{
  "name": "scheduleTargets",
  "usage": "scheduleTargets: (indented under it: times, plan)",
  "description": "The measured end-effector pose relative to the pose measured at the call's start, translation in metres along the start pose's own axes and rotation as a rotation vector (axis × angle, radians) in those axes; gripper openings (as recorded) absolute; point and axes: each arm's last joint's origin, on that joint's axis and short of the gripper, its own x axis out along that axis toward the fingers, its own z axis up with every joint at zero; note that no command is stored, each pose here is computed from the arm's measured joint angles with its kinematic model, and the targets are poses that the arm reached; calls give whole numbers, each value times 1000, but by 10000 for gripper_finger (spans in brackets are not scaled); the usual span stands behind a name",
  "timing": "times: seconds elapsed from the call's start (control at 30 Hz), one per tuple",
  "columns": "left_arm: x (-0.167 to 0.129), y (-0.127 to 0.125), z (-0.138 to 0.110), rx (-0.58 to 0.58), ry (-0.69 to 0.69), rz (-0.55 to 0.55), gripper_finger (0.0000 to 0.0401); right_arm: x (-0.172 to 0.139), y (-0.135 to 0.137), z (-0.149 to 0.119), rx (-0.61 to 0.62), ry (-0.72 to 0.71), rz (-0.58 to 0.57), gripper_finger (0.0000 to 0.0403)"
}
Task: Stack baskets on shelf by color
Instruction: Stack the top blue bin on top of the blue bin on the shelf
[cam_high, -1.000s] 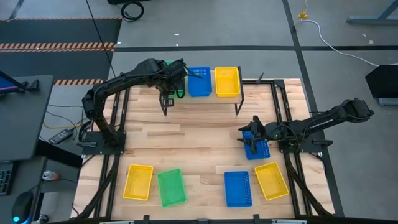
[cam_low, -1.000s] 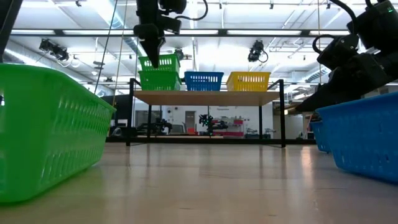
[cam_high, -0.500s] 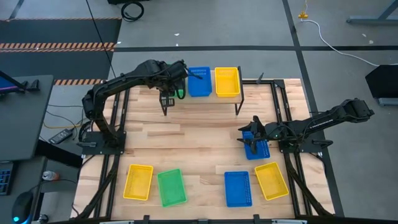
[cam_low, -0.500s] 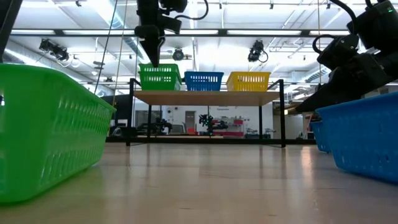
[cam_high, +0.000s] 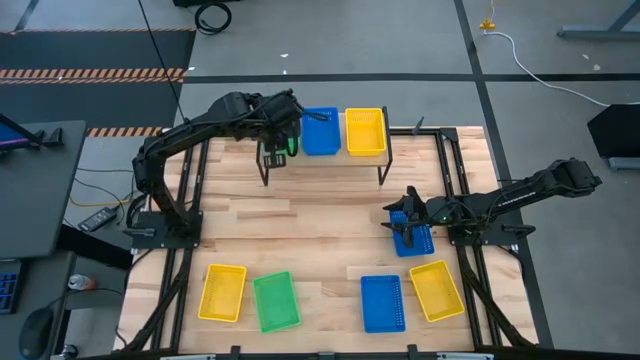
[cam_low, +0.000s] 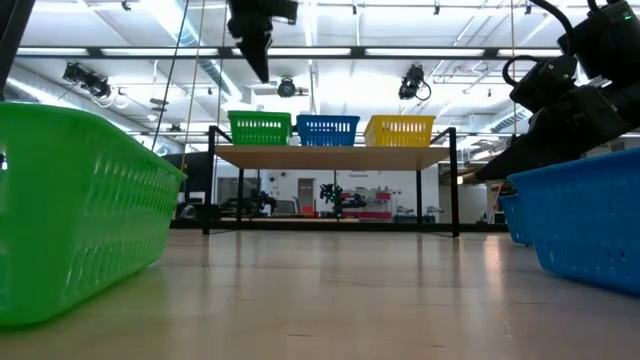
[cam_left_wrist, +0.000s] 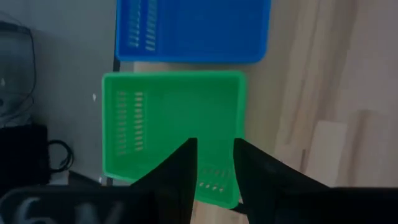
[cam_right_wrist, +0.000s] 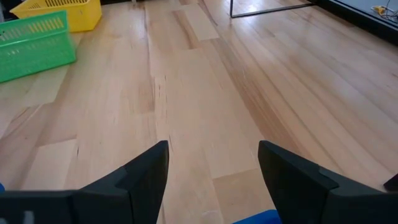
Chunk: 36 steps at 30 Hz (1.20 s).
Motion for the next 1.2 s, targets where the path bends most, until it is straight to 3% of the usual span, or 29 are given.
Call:
scheduleTargets:
  times: [0.13,0.33,0.57,0.73,0.97,1.2]
  plan:
    - [-4,-7,2,-17,-7,-21,113,0,0,0,2,0,0,254]
    - [-2,-28,16,-158,-111,-127,104,0,0,0,-1,0,0,254]
    - [19,-72,42,-142,-304,-82,74,0,2,4,-4,-36,39,254]
    - [20,-99,45,-106,-348,-106,48,0,2,6,13,-60,38,254]
    - [18,-126,31,-91,-405,-122,20,0,2,8,0,-75,35,254]
    - [20,-132,-15,-183,-519,-127,9,0,4,14,42,-145,54,254]
